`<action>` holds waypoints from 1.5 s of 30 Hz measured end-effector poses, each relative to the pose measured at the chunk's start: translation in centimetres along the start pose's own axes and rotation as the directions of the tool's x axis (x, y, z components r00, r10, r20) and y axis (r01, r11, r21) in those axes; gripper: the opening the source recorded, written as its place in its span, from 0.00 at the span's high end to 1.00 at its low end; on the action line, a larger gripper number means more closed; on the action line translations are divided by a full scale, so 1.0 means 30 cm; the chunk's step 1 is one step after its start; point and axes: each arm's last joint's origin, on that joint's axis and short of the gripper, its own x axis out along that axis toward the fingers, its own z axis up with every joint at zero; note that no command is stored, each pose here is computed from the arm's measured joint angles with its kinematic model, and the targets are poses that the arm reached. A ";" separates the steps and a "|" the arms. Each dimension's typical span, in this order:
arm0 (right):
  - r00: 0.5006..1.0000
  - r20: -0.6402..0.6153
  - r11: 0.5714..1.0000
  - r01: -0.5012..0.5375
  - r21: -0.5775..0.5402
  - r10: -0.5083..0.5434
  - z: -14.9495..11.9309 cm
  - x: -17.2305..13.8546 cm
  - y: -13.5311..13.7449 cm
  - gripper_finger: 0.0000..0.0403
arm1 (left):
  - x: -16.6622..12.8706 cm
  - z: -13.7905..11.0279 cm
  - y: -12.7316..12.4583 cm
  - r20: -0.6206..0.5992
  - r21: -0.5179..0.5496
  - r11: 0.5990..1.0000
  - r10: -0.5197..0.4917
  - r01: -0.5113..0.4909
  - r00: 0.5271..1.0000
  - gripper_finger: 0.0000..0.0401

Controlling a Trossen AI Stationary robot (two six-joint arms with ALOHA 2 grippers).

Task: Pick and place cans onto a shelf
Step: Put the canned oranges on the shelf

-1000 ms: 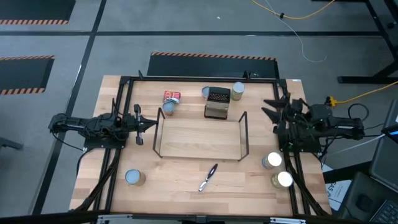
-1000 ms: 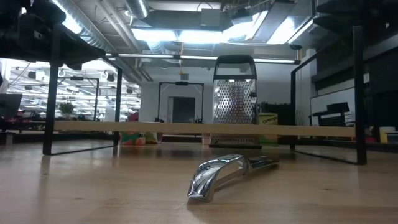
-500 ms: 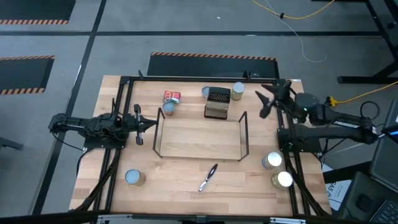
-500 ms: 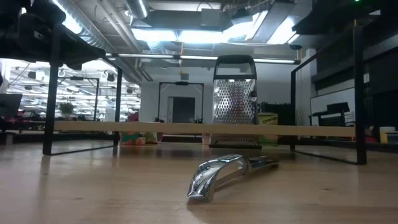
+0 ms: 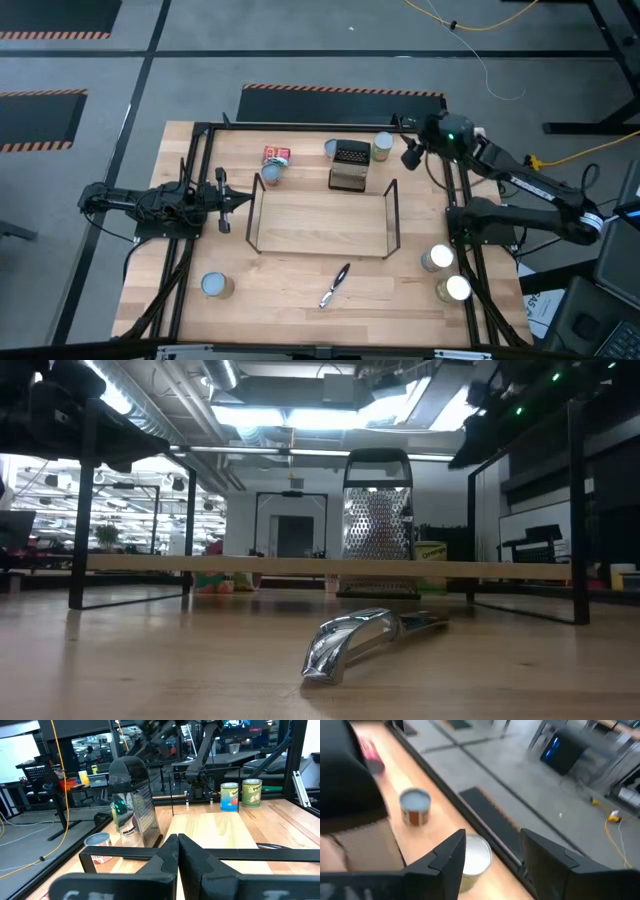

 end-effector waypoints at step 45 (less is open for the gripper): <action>0.917 -0.260 0.928 -0.346 -0.138 0.304 -0.170 0.395 -0.010 0.73 | 0.000 0.000 0.000 0.000 -0.004 1.000 0.000 0.000 1.000 1.00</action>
